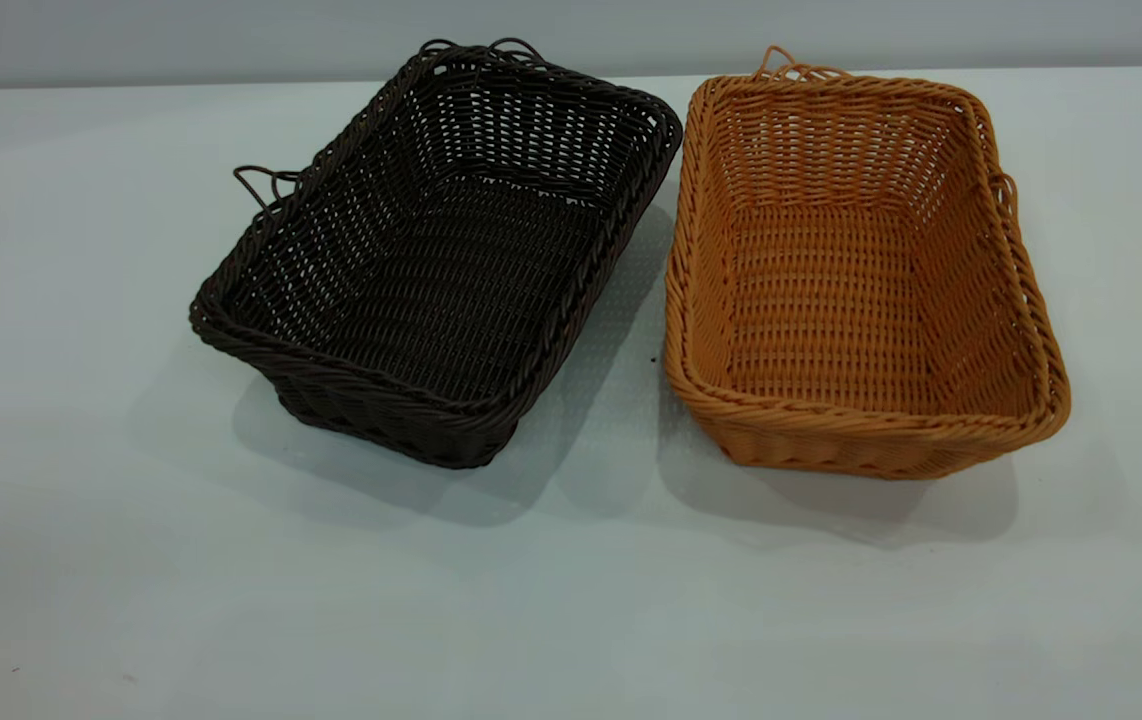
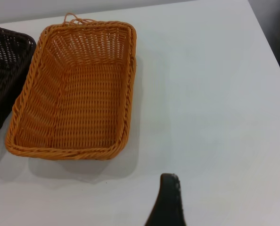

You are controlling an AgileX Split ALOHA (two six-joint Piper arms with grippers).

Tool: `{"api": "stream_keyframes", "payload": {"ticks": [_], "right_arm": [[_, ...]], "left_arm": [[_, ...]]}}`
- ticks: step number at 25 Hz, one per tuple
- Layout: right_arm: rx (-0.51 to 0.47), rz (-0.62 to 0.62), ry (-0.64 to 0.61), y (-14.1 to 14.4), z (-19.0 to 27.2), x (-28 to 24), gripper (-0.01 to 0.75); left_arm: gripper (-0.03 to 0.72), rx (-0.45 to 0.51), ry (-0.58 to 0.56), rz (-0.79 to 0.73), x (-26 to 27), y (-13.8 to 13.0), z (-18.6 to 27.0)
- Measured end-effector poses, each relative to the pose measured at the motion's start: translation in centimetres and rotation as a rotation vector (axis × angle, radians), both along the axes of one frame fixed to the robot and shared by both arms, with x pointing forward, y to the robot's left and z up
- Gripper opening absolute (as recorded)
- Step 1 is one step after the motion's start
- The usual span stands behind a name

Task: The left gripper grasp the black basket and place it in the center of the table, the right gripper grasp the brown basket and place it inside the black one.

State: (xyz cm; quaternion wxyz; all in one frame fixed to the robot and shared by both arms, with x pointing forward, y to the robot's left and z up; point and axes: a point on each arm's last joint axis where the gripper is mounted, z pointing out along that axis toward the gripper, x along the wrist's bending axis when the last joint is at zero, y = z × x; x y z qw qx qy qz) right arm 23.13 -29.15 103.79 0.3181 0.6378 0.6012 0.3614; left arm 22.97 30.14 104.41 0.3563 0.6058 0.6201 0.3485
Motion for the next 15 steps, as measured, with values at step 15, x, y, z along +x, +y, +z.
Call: {"api": "stream_keyframes", "payload": {"ticks": [15], "right_arm": [[0.077, 0.042, -0.029, 0.69, 0.28, 0.11, 0.565]], "left_arm": [[0.561, 0.001, -0.027, -0.053, 0.28, 0.03, 0.61]]}}
